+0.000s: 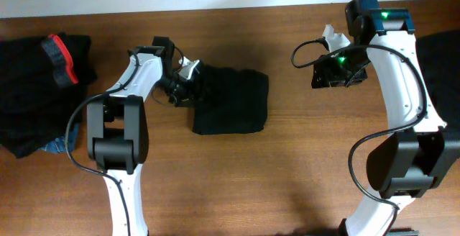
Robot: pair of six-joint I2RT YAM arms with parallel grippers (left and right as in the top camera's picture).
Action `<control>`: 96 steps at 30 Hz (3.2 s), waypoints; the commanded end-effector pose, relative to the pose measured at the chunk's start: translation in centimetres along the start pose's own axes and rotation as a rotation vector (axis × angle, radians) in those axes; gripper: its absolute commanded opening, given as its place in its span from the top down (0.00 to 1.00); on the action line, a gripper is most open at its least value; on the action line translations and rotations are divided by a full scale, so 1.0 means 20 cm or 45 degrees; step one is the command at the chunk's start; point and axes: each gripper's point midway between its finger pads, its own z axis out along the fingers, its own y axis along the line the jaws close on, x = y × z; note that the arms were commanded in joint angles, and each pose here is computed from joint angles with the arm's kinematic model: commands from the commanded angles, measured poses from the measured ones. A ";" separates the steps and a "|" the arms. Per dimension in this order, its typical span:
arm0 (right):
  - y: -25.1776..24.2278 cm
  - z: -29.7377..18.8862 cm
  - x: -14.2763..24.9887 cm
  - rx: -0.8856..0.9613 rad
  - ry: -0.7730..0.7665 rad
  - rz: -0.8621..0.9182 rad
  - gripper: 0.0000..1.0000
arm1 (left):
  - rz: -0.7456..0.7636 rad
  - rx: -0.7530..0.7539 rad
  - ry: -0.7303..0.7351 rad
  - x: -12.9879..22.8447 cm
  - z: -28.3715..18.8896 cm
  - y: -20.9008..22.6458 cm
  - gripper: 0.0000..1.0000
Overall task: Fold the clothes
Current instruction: 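Grasp the folded black shirt with the left gripper and lift it, then carry the folded shirt left and place it on the left clothes pile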
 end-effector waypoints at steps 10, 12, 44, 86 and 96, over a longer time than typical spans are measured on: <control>-0.01 -0.06 -0.01 0.017 -0.041 0.002 0.44 | 0.029 0.019 0.078 0.05 0.12 -0.04 1.00; -0.01 -0.06 -0.01 0.017 -0.040 0.003 0.44 | 0.007 -0.052 0.083 0.06 0.08 0.02 1.00; 0.63 -0.38 0.31 0.072 -0.127 -0.457 0.41 | -0.037 -0.637 -0.981 -0.41 -1.77 0.14 1.00; 0.65 -0.49 0.41 0.084 -0.181 -0.485 0.39 | -0.214 -0.707 -1.379 -0.11 -2.50 0.54 0.99; 0.64 -0.49 0.42 0.085 -0.171 -0.483 0.39 | -0.438 -0.709 -1.228 0.09 -2.40 0.65 0.99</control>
